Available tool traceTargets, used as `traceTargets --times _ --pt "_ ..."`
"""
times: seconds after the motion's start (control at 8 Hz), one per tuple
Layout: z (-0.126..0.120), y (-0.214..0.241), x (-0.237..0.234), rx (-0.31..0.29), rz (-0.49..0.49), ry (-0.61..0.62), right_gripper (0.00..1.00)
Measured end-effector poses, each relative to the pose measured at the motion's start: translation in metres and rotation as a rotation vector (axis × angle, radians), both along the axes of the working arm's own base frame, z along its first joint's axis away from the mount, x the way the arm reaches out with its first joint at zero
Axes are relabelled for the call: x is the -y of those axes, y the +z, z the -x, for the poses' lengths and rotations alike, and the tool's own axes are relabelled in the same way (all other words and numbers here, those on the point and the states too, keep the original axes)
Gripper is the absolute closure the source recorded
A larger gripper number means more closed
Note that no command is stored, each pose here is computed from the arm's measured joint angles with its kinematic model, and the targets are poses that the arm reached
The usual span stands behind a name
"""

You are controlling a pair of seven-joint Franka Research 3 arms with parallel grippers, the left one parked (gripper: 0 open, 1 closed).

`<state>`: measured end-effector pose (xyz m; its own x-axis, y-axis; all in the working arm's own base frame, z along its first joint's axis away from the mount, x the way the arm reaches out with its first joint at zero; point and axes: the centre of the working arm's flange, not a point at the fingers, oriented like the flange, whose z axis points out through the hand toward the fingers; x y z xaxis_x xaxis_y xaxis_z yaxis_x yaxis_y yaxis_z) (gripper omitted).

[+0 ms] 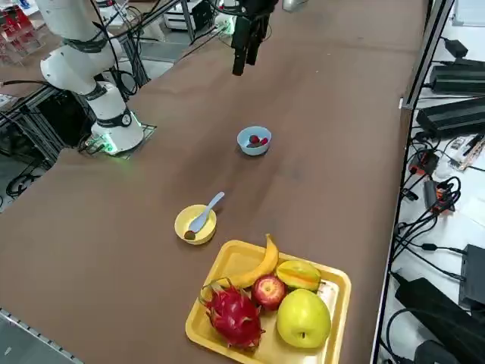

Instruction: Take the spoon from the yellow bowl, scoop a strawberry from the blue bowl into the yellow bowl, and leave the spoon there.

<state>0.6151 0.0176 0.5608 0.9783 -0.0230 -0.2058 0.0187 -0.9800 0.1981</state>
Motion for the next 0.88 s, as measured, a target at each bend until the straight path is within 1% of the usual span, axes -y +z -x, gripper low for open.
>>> traceTargets --times 0.25,0.38,0.62,0.88 --pt "0.008 0.02 0.008 0.025 -0.146 -0.074 0.0" --pt "0.014 0.032 0.017 0.052 -0.187 -0.09 0.0" --pt "0.033 0.038 0.015 0.128 -0.199 -0.088 0.0" --pt "0.059 0.04 0.016 0.168 -0.207 -0.085 0.0"
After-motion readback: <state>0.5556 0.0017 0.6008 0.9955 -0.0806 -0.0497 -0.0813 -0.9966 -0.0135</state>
